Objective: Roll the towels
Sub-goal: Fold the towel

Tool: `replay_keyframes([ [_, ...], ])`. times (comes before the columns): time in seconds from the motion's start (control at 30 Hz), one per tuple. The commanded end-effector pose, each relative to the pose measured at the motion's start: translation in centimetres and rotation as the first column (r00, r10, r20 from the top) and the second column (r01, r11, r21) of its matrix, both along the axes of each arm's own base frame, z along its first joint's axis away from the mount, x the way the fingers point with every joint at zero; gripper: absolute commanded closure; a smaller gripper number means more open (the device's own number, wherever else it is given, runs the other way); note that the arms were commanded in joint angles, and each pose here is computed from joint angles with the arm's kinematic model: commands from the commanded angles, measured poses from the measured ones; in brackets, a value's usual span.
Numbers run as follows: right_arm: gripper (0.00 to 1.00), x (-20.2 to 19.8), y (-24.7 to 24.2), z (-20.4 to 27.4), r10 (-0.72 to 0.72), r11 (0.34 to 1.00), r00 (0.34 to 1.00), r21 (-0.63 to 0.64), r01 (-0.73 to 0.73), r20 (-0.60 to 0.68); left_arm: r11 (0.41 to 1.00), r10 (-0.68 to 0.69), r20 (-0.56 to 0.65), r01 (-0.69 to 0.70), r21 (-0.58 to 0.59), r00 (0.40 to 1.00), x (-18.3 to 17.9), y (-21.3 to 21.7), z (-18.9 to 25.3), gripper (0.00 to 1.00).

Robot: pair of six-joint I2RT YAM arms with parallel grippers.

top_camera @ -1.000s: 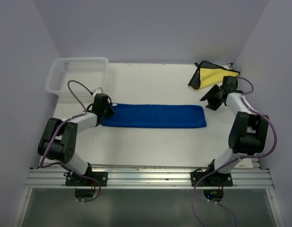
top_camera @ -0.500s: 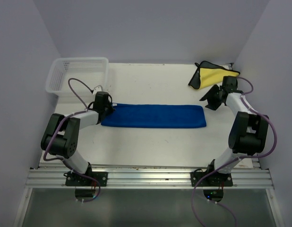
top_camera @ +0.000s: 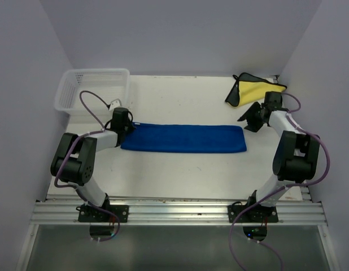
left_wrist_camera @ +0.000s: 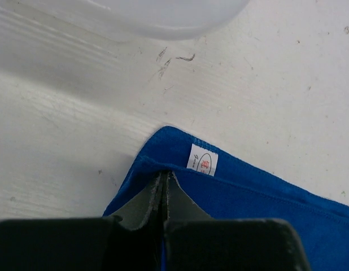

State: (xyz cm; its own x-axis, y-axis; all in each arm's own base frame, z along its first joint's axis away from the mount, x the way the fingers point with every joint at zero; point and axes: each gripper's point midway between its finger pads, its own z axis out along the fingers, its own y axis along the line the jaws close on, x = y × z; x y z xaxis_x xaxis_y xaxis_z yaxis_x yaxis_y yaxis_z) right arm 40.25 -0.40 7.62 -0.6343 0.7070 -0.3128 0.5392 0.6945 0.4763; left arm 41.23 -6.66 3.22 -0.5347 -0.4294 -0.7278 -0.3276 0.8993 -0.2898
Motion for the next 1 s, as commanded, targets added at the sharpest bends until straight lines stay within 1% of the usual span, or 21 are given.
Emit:
replay_keyframes([
  [0.0, 0.46, 0.5, 0.5, 0.1, 0.033, 0.999, 0.999, 0.003, -0.033, 0.025, 0.999, 0.011, 0.121, -0.016, 0.037, 0.993, 2.7, 0.7, 2.4, 1.00],
  [0.3, 0.46, 0.3, 0.5, -0.3, 0.041, 0.999, 0.999, -0.002, -0.041, 0.014, 0.999, 0.010, 0.041, -0.011, 0.041, 0.999, 2.2, 0.6, -1.1, 1.00],
  [0.37, 0.46, 0.3, 0.5, -0.2, 0.047, 0.999, 0.999, -0.007, -0.046, 0.016, 0.999, 0.025, 0.028, -0.026, 0.046, 0.999, 2.1, 0.8, -1.2, 1.00],
  [0.5, 0.46, 0.3, 0.5, 0.3, 0.050, 0.999, 0.998, -0.014, -0.050, 0.024, 0.996, 0.063, 0.003, -0.063, 0.064, 0.998, 1.8, 1.5, -0.6, 1.00],
  [0.67, 0.44, 0.4, 0.6, 1.6, 0.059, 0.998, 0.997, -0.012, -0.059, 0.052, 0.998, 0.057, -0.028, -0.057, 0.007, 0.998, 1.0, 0.7, -0.5, 1.00],
  [0.83, 0.39, 0.5, 0.6, 3.5, 0.074, 0.997, 0.992, -0.031, -0.071, 0.099, 0.999, 0.034, -0.008, -0.034, -0.039, 0.999, 0.4, -0.2, 1.4, 1.00],
  [0.9, 0.37, 0.2, 0.7, 4.1, 0.084, 0.996, 0.991, -0.052, -0.078, 0.104, 0.998, 0.026, -0.003, -0.026, -0.051, 1.000, 0.2, -0.4, 2.2, 0.89],
  [0.93, 0.36, -0.3, 0.3, 3.9, 0.082, 0.994, 0.993, -0.084, -0.076, 0.079, 0.998, 0.021, -0.002, -0.021, -0.052, 1.000, 0.1, -0.5, 2.6, 0.86],
  [0.97, 0.36, -0.6, 0.1, 4.0, 0.083, 0.992, 0.994, -0.101, -0.076, 0.074, 0.998, 0.021, -0.018, -0.021, -0.050, 1.000, -0.2, -0.4, 2.5, 0.79],
])
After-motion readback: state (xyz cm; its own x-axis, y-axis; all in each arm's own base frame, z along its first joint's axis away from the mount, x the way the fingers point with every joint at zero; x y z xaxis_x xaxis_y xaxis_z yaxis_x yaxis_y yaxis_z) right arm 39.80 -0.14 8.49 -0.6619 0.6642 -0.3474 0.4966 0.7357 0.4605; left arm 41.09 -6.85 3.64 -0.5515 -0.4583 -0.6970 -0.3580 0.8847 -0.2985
